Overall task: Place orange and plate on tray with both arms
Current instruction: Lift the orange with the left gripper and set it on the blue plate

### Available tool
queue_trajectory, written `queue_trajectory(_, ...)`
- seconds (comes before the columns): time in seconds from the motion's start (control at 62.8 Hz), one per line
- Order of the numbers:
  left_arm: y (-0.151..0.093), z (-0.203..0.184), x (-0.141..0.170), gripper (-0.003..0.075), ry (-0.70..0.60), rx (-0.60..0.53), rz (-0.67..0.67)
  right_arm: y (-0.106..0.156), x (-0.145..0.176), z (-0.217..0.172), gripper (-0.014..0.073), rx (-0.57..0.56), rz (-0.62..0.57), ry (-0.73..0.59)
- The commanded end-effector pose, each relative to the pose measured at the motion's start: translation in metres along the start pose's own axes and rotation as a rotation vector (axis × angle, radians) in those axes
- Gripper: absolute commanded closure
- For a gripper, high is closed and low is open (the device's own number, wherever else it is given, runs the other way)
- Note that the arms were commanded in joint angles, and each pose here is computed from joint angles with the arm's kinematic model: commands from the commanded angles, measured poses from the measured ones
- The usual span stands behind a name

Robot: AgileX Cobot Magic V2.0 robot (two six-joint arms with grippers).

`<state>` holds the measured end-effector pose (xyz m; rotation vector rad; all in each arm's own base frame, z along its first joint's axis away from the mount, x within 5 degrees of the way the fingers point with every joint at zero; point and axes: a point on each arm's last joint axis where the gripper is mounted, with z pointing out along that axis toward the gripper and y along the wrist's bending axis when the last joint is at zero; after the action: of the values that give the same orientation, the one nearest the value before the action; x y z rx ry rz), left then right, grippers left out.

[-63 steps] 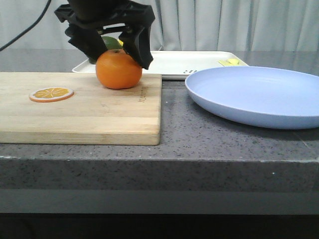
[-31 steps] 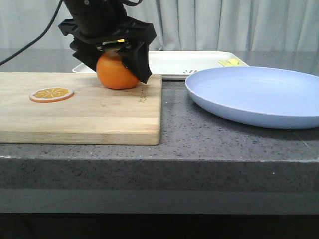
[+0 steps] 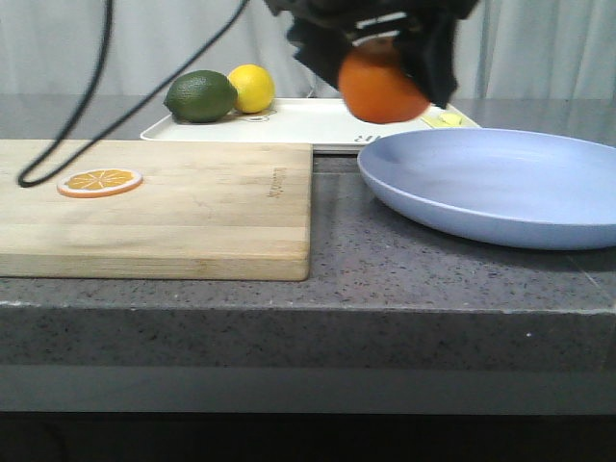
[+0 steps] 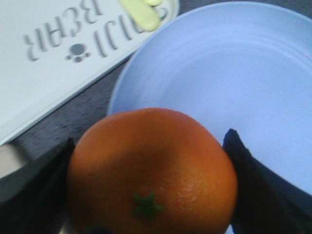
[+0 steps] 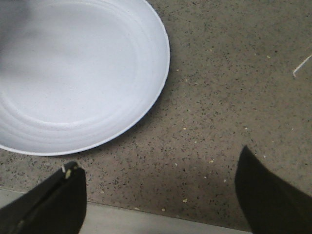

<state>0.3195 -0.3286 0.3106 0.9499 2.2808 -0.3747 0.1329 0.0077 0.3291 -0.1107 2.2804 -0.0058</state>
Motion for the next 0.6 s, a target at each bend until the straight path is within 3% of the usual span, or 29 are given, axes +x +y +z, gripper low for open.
queue_trajectory(0.0,-0.022,-0.016,-0.024,0.0277,-0.116,0.037,0.029,-0.001,-0.015,-0.007,-0.003,0.003,-0.006,-0.106)
queue_trajectory(0.207,-0.054,0.007,-0.034,0.0272,-0.129,0.082,0.074,-0.001,-0.015,-0.007,-0.003,0.003,-0.006,-0.107)
queue_trajectory(0.414,-0.066,0.017,-0.035,0.0108,-0.123,0.098,0.091,-0.001,-0.015,-0.008,-0.003,0.003,-0.006,-0.108)
queue_trajectory(0.589,-0.066,0.018,-0.034,0.0071,-0.119,0.099,0.09,-0.001,-0.015,-0.008,-0.003,0.003,-0.006,-0.113)
